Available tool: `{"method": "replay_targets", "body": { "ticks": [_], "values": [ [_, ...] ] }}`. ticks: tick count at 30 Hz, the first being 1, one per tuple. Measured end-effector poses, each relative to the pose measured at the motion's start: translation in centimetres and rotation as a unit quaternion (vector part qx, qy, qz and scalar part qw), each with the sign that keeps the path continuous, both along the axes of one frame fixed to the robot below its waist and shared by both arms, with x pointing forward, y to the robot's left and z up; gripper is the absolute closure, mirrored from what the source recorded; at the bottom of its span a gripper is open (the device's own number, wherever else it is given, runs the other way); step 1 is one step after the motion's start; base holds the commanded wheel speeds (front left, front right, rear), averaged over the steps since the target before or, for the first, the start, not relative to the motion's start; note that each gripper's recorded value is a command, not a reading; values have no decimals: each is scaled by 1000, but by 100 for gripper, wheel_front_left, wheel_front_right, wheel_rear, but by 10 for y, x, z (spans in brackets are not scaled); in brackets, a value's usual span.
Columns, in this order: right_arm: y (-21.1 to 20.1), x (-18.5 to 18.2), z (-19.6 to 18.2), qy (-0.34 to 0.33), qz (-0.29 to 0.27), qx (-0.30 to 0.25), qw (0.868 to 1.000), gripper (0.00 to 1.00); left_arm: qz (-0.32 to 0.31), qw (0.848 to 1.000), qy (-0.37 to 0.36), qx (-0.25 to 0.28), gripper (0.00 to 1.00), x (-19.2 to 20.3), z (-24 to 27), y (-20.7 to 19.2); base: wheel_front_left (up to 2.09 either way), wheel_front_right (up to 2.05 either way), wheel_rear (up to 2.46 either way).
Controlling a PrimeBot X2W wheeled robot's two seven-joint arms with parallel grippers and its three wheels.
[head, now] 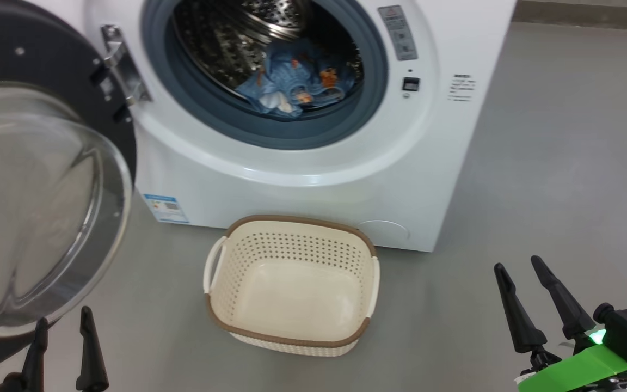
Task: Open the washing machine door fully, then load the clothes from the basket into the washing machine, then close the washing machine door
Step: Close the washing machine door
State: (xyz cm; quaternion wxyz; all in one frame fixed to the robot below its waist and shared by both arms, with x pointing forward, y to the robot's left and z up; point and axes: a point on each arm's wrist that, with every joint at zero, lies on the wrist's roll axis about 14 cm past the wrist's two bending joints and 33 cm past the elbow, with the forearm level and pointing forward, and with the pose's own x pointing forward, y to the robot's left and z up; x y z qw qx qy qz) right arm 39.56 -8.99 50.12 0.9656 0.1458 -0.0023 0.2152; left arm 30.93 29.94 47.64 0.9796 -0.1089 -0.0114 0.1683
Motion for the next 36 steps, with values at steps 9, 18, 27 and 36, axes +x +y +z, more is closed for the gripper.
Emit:
{"method": "replay_targets", "body": {
  "ticks": [9,18,27,36],
  "values": [
    [50,6,0,-2,75,0,997,0,64,998,0,-6,0,-40,-1,27,0,0,0],
    [99,8,3,-7,144,4,989,0,135,991,5,-10,0,-90,-4,54,0,0,0],
    [127,2,-3,0,188,2,982,0,183,983,4,-4,0,-121,-1,70,0,0,0],
    [137,0,6,-12,201,2,979,0,198,980,0,-5,0,-132,0,76,0,0,0]
  ]
}}
